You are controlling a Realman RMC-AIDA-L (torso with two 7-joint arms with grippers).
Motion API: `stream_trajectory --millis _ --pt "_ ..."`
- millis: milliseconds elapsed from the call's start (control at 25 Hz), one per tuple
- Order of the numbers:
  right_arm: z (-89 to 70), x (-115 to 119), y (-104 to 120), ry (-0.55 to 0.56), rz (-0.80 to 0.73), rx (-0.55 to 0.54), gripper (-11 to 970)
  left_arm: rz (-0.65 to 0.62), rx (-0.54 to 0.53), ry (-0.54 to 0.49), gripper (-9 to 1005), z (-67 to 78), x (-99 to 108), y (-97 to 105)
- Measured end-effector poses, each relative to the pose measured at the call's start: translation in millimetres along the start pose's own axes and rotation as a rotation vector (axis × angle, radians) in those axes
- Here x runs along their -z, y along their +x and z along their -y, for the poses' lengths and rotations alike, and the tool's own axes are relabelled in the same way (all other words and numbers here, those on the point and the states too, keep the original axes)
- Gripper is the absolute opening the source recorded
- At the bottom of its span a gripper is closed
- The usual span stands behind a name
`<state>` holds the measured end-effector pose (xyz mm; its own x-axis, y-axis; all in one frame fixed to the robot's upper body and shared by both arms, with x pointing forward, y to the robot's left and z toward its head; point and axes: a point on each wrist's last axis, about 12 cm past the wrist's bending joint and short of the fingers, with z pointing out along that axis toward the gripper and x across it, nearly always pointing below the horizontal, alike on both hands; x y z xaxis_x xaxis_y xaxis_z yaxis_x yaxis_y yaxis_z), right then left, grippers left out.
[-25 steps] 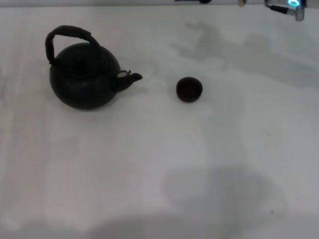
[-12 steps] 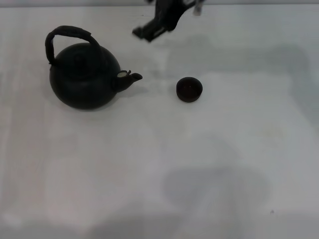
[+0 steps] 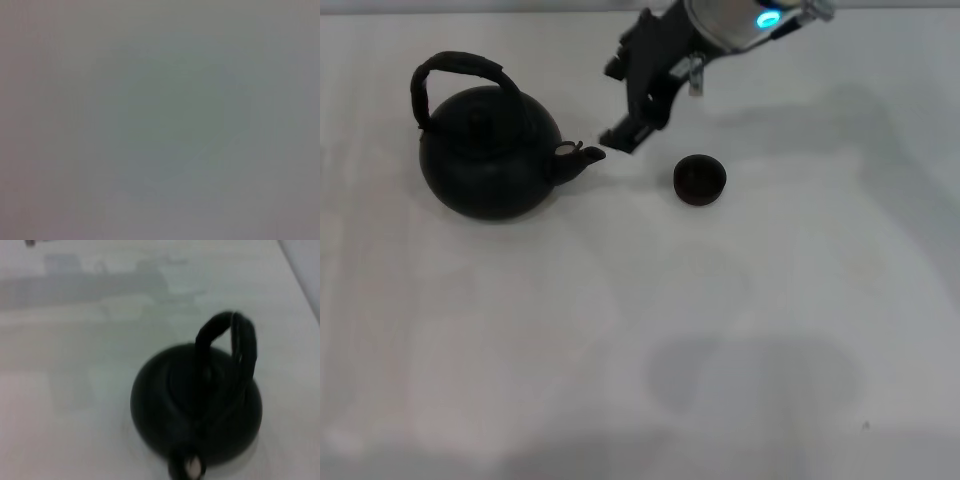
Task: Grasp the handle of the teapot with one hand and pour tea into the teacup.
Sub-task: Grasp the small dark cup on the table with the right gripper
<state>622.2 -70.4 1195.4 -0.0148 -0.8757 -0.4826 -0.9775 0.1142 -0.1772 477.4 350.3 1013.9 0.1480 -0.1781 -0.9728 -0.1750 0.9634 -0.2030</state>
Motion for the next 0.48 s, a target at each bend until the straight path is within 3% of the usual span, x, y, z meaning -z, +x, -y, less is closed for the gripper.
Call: stream_trajectory --millis 480 --pt "-17.0 -32 20 0.007 -0.206 0.051 814 0.02 -0.011 0.014 861 3.3 -10 -4"
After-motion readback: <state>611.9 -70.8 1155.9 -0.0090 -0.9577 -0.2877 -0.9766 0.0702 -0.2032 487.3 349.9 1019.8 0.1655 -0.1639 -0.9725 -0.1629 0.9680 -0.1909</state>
